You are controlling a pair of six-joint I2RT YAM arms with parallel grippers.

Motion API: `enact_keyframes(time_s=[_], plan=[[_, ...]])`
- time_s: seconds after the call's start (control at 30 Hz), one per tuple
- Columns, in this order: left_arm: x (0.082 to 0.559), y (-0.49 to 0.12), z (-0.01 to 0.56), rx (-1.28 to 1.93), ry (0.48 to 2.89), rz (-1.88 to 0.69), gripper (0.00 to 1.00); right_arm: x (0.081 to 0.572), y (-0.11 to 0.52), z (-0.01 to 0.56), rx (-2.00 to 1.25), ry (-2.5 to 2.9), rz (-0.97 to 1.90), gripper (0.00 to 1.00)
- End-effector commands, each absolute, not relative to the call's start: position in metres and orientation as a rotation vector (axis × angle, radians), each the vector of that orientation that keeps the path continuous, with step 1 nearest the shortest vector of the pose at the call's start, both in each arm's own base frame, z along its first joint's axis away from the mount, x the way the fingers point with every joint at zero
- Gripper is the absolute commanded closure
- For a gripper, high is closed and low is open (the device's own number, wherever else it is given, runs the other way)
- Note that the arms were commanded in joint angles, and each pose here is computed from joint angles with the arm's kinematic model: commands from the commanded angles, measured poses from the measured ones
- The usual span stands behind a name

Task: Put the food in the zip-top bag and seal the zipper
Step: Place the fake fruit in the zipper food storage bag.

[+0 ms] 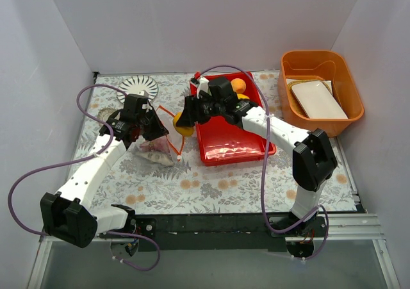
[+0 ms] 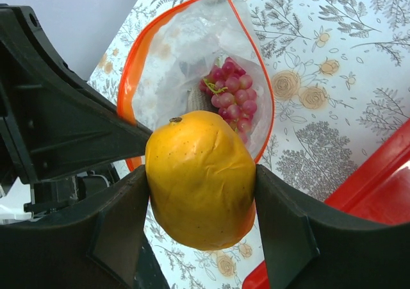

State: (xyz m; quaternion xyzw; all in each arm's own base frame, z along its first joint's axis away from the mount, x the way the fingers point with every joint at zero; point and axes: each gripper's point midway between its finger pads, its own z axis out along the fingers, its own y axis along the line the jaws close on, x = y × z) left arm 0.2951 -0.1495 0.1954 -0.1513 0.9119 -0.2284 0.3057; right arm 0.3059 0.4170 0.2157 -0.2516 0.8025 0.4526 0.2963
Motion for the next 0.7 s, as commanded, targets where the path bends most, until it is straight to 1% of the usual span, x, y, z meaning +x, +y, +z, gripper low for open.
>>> enact_keyframes(time_s=[0.0, 0.6, 0.67], plan=[[0.299, -0.150, 0.219, -0.384, 2.342, -0.640, 1.00, 0.303, 0.432, 0.234, -0.723, 2.080, 1.243, 0.72], [0.298, -0.150, 0.229, -0.379, 2.320, -0.650, 1.00, 0.295, 0.450, 0.219, -0.766, 2.124, 1.245, 0.71], [0.298, -0.151, 0.231, -0.375, 2.316, -0.655, 1.00, 0.295, 0.453, 0.209, -0.769, 2.158, 1.234, 0.70]])
